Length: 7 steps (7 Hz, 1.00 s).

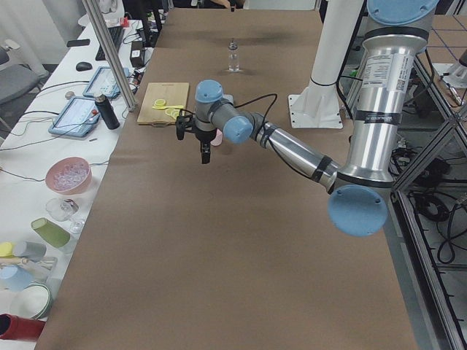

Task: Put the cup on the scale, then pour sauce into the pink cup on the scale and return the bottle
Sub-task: 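Reach the left gripper to the pink cup and grasp its rim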

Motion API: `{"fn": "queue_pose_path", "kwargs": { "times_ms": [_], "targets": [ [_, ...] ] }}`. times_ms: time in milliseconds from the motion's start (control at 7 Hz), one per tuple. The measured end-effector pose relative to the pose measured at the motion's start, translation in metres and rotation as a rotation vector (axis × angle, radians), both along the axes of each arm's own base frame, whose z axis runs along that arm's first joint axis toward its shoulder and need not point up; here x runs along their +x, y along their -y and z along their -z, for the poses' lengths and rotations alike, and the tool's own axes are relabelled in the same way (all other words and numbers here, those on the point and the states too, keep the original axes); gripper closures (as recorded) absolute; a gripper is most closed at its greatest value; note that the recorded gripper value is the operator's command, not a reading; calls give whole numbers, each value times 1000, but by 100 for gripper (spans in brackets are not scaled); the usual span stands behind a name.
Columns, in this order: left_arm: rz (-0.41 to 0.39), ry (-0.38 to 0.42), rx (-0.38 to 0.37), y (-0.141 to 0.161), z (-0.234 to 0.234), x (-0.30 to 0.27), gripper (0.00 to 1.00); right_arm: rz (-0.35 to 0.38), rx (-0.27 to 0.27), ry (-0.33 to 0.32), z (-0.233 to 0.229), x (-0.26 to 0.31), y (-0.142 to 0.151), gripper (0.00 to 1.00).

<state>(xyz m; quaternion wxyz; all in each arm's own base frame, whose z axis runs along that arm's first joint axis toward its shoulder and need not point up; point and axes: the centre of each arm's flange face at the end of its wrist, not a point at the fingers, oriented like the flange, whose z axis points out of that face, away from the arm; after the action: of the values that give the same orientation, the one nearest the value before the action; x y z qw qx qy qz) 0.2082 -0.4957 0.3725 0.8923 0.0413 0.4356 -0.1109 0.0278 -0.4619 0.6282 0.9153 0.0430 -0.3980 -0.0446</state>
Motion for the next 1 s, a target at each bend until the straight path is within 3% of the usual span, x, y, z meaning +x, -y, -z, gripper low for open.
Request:
{"fn": "queue_pose_path", "kwargs": {
  "times_ms": [286,571,1000],
  "targets": [
    [8,-18,-18,-6,50,102,1,2,0,0,1,-2,1,0],
    [11,-9,-40,13,70,168,3,4,1,5,2,-3,1,0],
    [6,35,-55,18,55,198,5,6,1,13,2,-4,1,0]
  ]
}}
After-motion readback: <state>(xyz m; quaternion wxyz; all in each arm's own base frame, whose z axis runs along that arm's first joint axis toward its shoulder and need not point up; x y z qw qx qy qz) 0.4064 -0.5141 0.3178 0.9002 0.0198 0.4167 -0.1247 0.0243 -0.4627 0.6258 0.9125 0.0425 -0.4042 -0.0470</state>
